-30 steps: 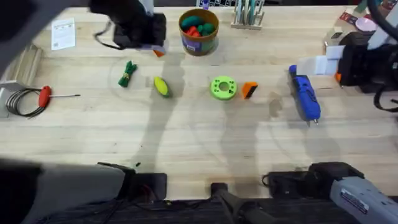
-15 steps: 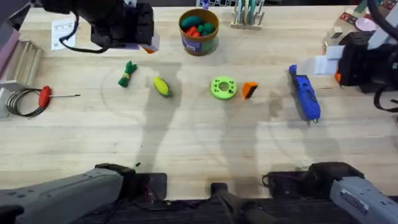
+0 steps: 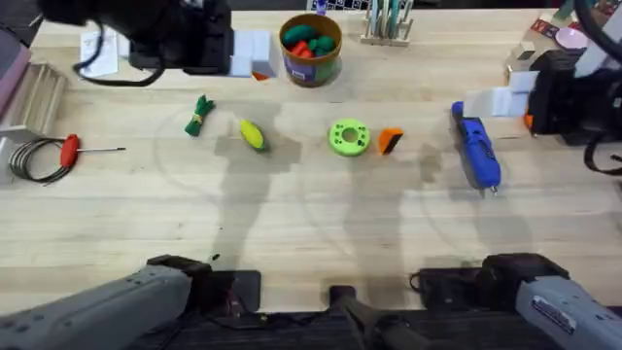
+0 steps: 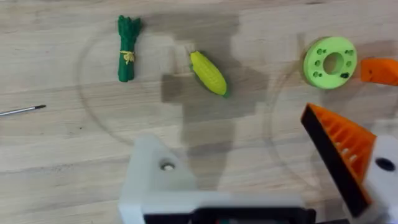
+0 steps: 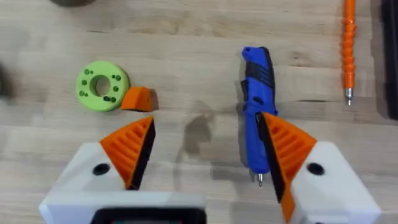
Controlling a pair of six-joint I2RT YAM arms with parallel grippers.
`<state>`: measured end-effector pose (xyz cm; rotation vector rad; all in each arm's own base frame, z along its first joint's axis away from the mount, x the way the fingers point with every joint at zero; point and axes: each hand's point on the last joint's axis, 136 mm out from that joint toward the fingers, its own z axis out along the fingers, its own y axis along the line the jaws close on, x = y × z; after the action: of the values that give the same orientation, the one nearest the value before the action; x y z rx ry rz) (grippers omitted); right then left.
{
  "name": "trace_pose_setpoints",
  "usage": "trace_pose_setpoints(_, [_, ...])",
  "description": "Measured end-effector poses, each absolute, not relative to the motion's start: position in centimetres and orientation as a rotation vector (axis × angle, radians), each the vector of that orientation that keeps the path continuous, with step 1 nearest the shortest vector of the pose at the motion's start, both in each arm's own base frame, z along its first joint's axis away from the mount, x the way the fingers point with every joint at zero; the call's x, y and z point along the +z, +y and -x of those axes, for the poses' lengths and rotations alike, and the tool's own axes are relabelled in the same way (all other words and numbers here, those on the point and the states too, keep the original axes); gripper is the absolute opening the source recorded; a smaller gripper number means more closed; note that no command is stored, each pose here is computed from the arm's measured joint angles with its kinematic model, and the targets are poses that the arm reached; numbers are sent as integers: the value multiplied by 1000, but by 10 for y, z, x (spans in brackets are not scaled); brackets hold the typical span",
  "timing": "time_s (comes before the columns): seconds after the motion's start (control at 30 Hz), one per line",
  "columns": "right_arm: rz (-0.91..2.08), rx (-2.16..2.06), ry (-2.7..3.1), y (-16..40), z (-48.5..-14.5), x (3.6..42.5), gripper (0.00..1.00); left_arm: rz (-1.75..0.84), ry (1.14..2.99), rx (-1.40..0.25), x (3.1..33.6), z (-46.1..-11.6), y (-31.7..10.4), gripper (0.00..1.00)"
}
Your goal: Pick up the gripper from the table and insert it into the empty holder that is missing its gripper. Then pick up a screw, insert it into the mounting hole, and use the screwdriver to tighten it. Finally, clean up the table by picking up the vegetable and placing it into the bucket.
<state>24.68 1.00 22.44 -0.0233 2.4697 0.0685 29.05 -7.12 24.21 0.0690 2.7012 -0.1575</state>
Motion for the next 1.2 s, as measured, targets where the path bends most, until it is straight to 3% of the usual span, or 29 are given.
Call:
trace_pose_setpoints(0.4, [20, 71, 2586, 10, -223, 208, 991, -154, 2469, -169, 300, -261, -63, 986])
trace_pose_setpoints(0.57, [18, 73, 2648, 10, -210, 200, 991, -156, 2528, -128, 295, -234, -53, 987])
trace_pose_setpoints(1.03, [14, 75, 2781, 10, -180, 187, 991, -102, 2512, 57, 296, -238, -28, 985])
trace_pose_setpoints(1.2, [13, 76, 2799, 10, -176, 185, 992, -17, 2393, 63, 315, -241, -14, 985])
